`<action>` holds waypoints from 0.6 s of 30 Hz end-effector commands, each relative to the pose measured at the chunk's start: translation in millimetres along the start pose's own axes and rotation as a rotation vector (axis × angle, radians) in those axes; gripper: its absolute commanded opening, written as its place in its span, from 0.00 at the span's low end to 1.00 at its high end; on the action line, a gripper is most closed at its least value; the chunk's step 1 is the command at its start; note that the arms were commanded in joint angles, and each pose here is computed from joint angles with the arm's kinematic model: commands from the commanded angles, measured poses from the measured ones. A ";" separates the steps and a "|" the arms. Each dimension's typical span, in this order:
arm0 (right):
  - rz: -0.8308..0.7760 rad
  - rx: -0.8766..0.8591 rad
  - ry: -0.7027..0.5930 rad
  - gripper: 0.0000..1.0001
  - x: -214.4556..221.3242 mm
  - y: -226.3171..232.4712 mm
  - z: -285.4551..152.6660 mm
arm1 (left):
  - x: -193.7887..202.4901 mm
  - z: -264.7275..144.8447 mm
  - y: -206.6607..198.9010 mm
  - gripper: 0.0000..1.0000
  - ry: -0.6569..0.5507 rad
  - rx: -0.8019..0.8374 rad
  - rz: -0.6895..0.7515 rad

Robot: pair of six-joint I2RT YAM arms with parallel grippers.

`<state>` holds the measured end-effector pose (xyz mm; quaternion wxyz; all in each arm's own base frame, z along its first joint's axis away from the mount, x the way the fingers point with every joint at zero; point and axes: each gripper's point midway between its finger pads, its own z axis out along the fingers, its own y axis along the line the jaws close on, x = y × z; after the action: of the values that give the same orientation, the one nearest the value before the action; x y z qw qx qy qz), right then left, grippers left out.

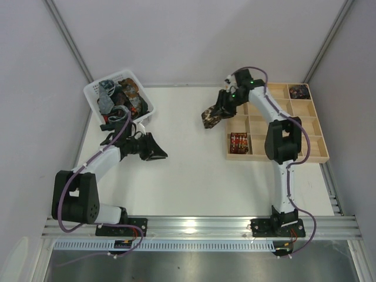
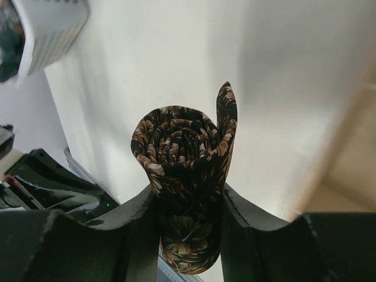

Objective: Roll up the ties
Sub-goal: Place the rolled tie into the container

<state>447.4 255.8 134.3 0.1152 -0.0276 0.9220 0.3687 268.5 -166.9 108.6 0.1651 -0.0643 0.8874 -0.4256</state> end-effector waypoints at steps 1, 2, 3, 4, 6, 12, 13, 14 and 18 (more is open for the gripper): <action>0.023 0.042 -0.061 0.00 -13.6 -12.3 -62.6 | -0.6 3.7 -1.5 0.25 0.005 0.041 0.001; 0.033 0.056 -0.050 0.00 -11.9 -22.6 -67.7 | 1.0 5.0 -1.2 0.24 0.014 0.045 -0.004; 0.064 0.072 -0.066 0.00 -17.1 -40.4 -79.2 | 0.6 5.5 -1.0 0.23 0.015 0.049 -0.005; 0.087 0.079 -0.057 0.00 -14.7 -48.5 -84.8 | 1.0 6.7 -0.5 0.23 0.020 0.051 -0.006; 0.115 0.104 -0.072 0.00 -17.3 -72.0 -99.7 | 1.0 9.3 1.7 0.22 0.029 0.051 -0.009; 0.199 0.117 -0.128 0.00 -22.0 -109.5 -135.9 | -0.4 16.4 5.1 0.20 0.068 0.061 -0.017; 0.215 0.123 -0.140 0.00 -23.1 -116.6 -142.8 | -1.4 15.6 4.1 0.20 0.072 0.057 -0.018; 0.223 0.128 -0.146 0.00 -23.5 -120.9 -146.9 | -2.0 15.3 4.3 0.20 0.073 0.058 -0.012; 0.266 0.131 -0.131 0.00 -15.9 -135.2 -151.4 | -4.0 17.2 3.5 0.19 0.081 0.063 -0.010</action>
<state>465.8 52.0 129.0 0.1196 0.1381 0.9322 0.3125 265.4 -172.4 80.5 0.1057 -0.0780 0.8894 -0.4378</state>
